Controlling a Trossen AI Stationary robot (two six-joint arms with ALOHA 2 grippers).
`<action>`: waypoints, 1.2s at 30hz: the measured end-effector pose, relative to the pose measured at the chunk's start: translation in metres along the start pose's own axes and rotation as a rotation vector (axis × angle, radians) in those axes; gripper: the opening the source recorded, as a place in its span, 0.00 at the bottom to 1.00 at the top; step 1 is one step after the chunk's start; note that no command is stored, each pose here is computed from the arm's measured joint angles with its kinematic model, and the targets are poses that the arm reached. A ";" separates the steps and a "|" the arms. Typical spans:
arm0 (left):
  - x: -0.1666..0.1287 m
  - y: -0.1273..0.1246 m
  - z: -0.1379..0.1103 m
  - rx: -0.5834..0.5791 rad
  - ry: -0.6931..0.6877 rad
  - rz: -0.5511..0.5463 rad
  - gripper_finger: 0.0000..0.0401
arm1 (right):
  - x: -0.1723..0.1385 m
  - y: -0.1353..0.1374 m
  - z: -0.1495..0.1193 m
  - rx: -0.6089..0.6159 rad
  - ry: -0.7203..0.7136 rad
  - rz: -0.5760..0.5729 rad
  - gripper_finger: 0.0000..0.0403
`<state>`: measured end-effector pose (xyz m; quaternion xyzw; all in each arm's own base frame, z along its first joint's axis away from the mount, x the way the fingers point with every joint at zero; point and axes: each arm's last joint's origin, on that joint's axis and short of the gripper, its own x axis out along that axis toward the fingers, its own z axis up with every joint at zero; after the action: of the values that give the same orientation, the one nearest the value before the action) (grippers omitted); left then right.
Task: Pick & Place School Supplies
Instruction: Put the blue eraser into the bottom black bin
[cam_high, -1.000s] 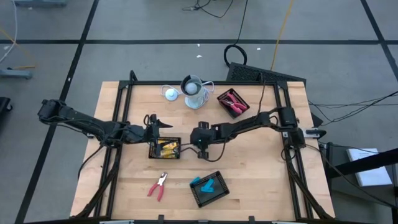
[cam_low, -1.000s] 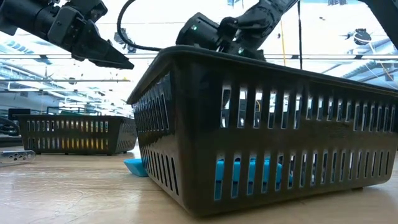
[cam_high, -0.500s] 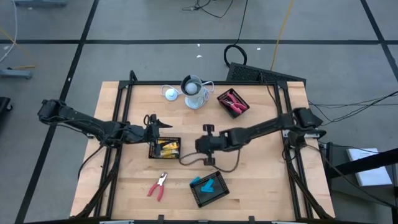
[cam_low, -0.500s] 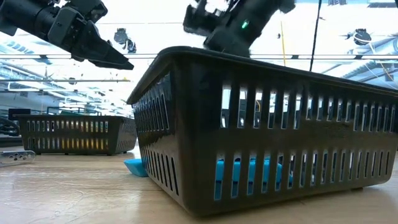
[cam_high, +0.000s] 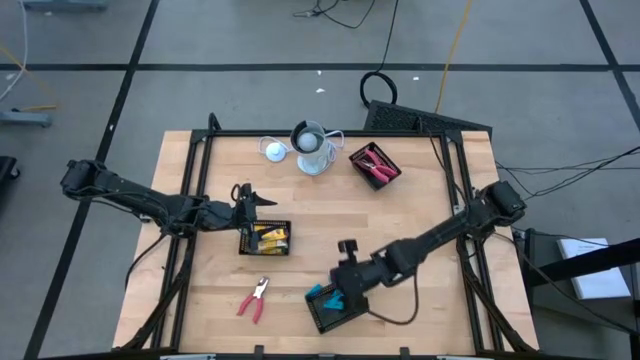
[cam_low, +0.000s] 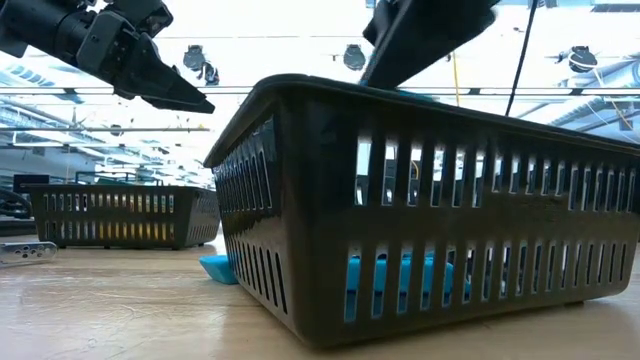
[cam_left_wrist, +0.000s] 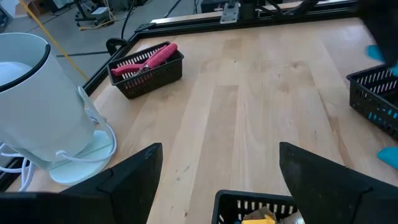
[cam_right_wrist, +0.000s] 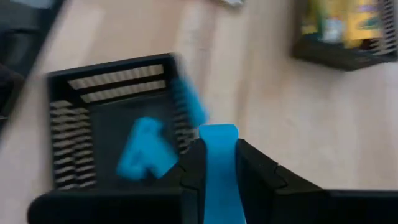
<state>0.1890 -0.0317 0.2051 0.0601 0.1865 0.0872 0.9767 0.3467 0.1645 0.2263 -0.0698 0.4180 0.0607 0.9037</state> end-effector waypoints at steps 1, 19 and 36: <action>0.000 0.000 0.000 0.000 0.000 0.000 0.81 | -0.001 0.005 -0.001 0.000 0.004 0.029 0.12; 0.000 0.000 -0.001 -0.014 0.013 -0.001 0.81 | 0.035 0.029 -0.022 0.051 0.043 0.219 0.12; 0.000 0.000 -0.001 -0.012 0.013 -0.001 0.81 | 0.058 0.002 -0.059 0.173 0.201 0.098 0.12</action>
<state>0.1885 -0.0317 0.2039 0.0533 0.1925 0.0881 0.9759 0.3398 0.1592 0.1444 0.0229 0.5128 0.0611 0.8560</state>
